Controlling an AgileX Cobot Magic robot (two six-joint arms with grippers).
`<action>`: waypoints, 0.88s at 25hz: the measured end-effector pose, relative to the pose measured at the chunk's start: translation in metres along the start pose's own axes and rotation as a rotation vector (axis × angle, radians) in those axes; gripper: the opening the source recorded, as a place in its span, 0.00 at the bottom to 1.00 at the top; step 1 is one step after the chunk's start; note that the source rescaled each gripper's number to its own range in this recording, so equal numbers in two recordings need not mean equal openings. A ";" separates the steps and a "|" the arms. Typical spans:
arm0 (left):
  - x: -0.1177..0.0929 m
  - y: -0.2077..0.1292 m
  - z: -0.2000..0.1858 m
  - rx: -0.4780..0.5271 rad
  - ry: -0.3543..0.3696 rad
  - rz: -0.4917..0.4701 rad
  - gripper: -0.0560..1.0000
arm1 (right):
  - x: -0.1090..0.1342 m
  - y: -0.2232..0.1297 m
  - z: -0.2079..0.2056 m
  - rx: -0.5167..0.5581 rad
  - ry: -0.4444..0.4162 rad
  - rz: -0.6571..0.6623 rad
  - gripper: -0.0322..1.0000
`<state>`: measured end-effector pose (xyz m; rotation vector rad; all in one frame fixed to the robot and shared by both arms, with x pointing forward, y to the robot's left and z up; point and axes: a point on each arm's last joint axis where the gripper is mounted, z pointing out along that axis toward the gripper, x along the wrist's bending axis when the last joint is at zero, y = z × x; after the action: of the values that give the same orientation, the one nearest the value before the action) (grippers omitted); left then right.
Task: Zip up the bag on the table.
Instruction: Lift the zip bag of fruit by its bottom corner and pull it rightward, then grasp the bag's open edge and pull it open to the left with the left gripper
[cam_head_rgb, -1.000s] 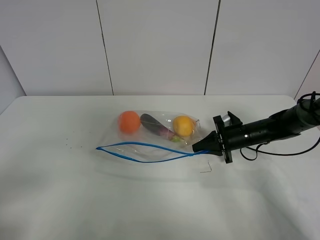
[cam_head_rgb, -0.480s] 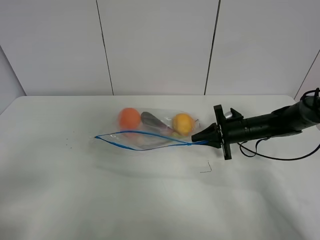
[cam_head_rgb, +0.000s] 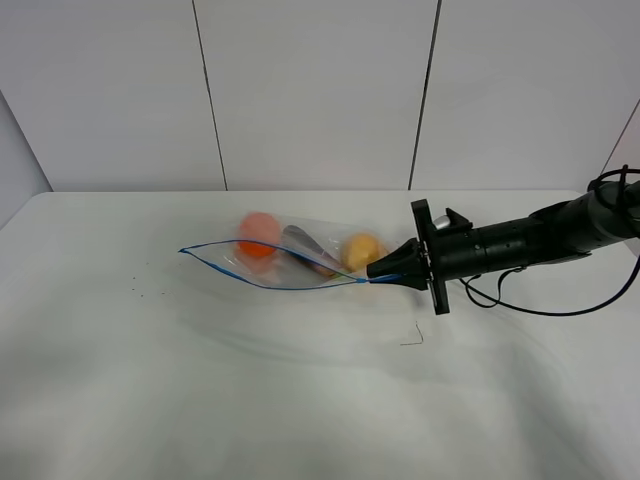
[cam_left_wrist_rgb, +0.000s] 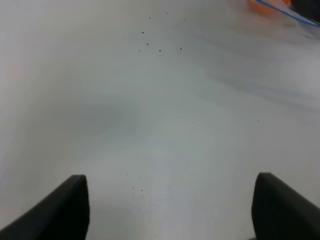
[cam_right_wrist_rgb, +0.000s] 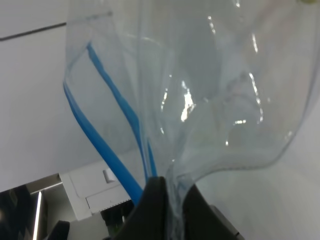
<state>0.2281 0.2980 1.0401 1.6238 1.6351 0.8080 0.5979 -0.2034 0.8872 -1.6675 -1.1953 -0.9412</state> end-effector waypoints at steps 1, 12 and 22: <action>0.000 0.000 0.000 0.000 0.000 0.000 1.00 | 0.000 0.000 0.000 -0.002 0.003 0.001 0.03; 0.000 0.000 0.000 0.000 0.000 0.000 1.00 | 0.003 0.003 0.000 -0.032 0.038 0.002 0.03; 0.000 0.000 0.000 0.000 0.000 0.000 1.00 | 0.004 0.003 0.000 -0.032 0.039 0.001 0.03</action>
<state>0.2281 0.2980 1.0401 1.6238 1.6351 0.8080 0.6017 -0.2030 0.8899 -1.6675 -1.1586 -0.9928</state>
